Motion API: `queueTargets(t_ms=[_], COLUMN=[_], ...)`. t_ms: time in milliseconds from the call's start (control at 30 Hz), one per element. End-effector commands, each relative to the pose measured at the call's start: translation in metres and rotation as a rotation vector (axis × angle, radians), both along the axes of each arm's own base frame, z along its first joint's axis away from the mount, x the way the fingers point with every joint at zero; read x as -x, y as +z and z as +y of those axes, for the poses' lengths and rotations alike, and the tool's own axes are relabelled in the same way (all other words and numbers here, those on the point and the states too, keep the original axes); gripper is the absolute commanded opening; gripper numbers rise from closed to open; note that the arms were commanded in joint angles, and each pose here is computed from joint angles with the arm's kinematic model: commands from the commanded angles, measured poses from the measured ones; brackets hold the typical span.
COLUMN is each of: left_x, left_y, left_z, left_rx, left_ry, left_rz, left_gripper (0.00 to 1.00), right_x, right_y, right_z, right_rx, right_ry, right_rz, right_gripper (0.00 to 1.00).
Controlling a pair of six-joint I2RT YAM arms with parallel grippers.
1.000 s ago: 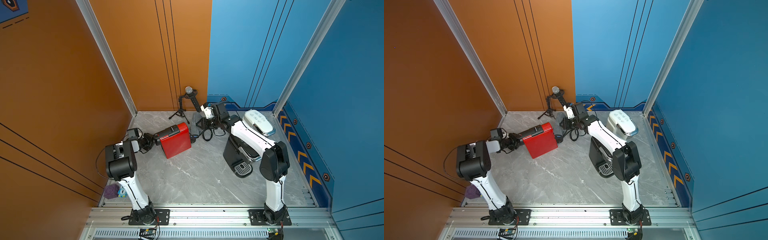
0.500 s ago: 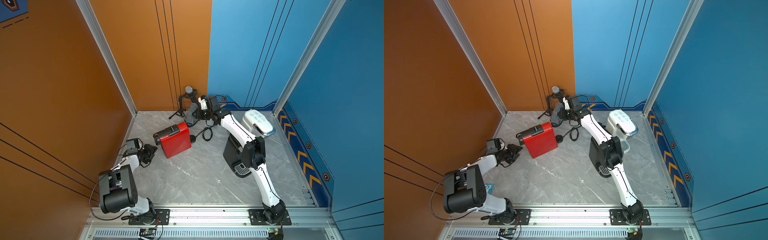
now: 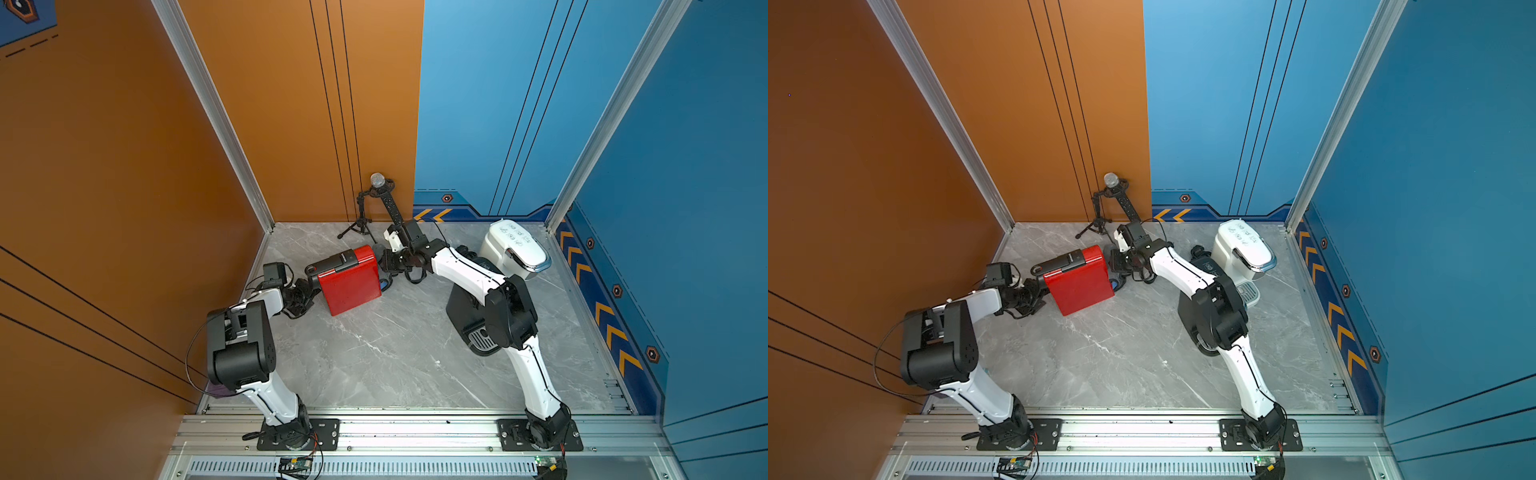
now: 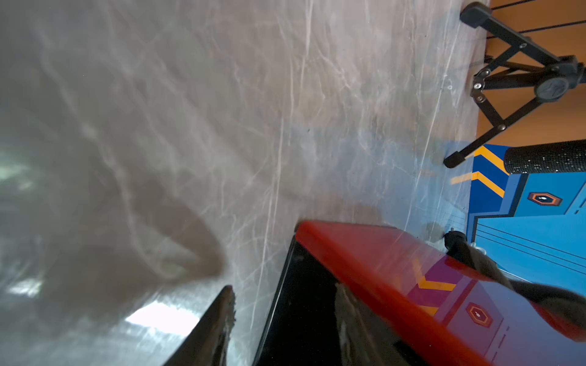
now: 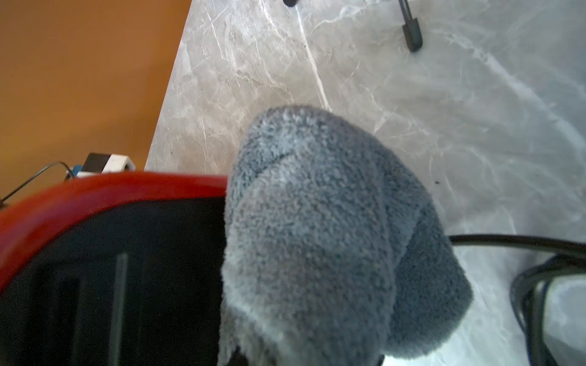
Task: Wipe the surface of a coffee machine
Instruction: Wipe the dirt from the surface of the coffee machine.
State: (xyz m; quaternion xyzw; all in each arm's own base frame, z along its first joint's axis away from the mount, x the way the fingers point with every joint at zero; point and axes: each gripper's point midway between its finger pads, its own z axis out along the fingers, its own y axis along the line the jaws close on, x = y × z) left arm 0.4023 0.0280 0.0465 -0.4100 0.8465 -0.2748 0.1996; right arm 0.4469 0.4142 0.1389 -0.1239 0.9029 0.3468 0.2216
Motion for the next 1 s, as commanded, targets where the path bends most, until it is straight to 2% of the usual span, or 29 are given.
queueTargets(t_ms=[0,100,167,267,300,433,533,767,867,967], left_x=[-0.024,-0.026,-0.033,-0.03,-0.03,-0.013,-0.007,-0.002,-0.001,0.0], left_y=[0.022,0.018,0.027,0.026,0.028,0.014,0.012,0.016,0.018,0.02], left_z=[0.006,0.006,0.007,0.004,0.004,0.001,0.0,0.0,0.001,-0.001], left_rx=[-0.028,-0.022,-0.026,-0.026,-0.031,-0.02,-0.02,-0.029,-0.034,-0.031], left_ry=[-0.007,-0.008,-0.009,-0.02,-0.022,-0.029,-0.036,-0.039,-0.04,-0.044], left_rz=[-0.072,-0.061,-0.085,-0.083,-0.089,-0.053,-0.045,-0.048,-0.051,-0.053], left_gripper=[0.53,0.53,0.53,0.53,0.53,0.53,0.53,0.53,0.53,0.53], right_x=[0.052,0.06,0.05,0.034,0.016,-0.004,-0.004,0.016,0.016,0.013], right_y=[0.074,0.084,0.092,0.11,0.118,0.132,0.11,0.012,-0.007,-0.01], right_z=[0.047,0.052,0.044,0.037,0.025,0.02,0.027,0.034,0.032,0.025], right_rx=[-0.178,-0.195,-0.175,-0.19,-0.203,-0.234,-0.211,-0.027,-0.009,-0.012], right_ry=[0.161,0.188,0.15,0.124,0.094,0.079,0.095,0.11,0.094,0.062], right_rz=[-0.077,-0.084,-0.128,-0.157,-0.166,-0.186,-0.136,-0.024,0.002,0.009], right_gripper=[0.14,0.15,0.15,0.15,0.15,0.15,0.15,0.15,0.14,0.14])
